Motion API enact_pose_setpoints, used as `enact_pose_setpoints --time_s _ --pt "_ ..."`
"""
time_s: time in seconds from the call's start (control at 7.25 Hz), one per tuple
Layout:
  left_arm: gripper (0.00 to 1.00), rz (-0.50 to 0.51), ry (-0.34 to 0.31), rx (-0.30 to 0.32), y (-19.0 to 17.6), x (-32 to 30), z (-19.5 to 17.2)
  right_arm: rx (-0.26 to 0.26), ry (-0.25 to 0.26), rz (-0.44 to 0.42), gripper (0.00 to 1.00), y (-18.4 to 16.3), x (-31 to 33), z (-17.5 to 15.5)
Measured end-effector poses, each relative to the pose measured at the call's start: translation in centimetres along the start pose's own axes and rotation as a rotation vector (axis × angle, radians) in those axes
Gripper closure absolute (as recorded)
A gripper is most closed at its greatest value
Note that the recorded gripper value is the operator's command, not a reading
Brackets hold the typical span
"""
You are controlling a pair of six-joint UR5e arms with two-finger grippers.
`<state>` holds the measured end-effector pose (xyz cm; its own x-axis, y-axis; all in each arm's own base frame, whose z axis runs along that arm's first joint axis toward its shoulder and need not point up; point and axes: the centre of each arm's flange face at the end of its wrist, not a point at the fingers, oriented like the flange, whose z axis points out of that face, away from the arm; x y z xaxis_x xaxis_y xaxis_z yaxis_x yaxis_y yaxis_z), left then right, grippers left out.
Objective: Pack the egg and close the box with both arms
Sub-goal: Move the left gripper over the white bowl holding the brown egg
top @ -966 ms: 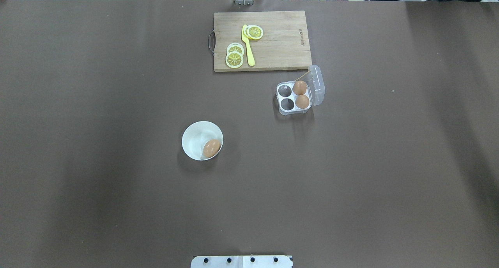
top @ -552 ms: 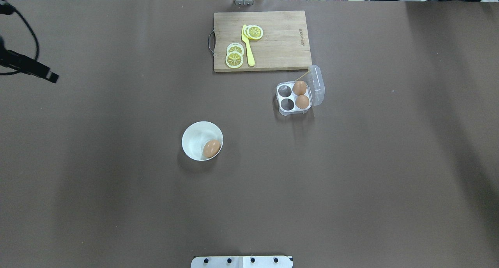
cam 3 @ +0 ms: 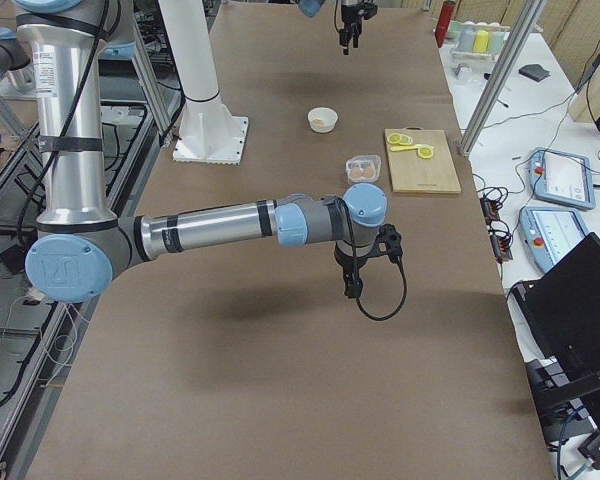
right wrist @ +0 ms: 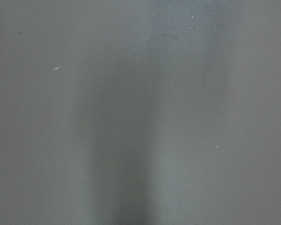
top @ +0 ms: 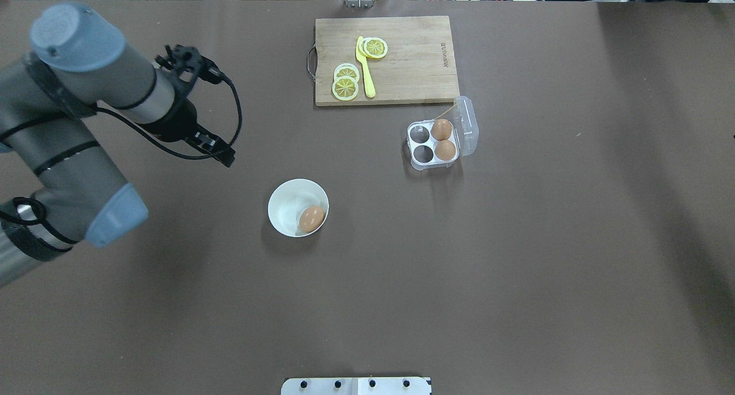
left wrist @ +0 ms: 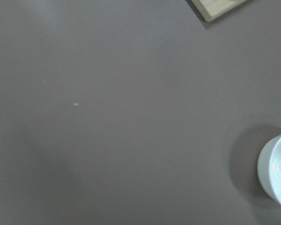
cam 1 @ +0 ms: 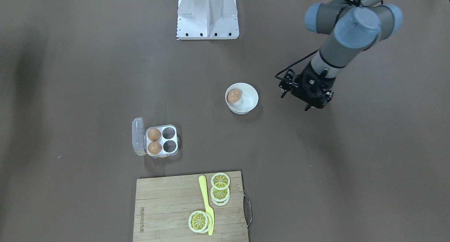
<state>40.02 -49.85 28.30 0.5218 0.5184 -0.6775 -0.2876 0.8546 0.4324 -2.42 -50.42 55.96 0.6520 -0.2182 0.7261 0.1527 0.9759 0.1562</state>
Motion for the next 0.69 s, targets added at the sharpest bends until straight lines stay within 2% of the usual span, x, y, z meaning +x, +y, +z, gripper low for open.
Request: enact_pose_setpoints --time_s 0.28,0.41,0.69 --pt "0.19 0.049 -0.011 -0.011 -0.6 7.1 3.5 0.001 -0.001 -0.004 0.0 -0.1 -0.2 0.0" --pt "0.23 0.07 -0.017 -0.014 -0.4 9.4 4.8 0.001 -0.002 -0.003 0.0 -0.1 -0.2 0.0" --pt "0.25 0.086 -0.019 -0.026 -0.1 11.2 7.0 0.001 -0.005 -0.001 0.0 -0.1 -0.3 0.0"
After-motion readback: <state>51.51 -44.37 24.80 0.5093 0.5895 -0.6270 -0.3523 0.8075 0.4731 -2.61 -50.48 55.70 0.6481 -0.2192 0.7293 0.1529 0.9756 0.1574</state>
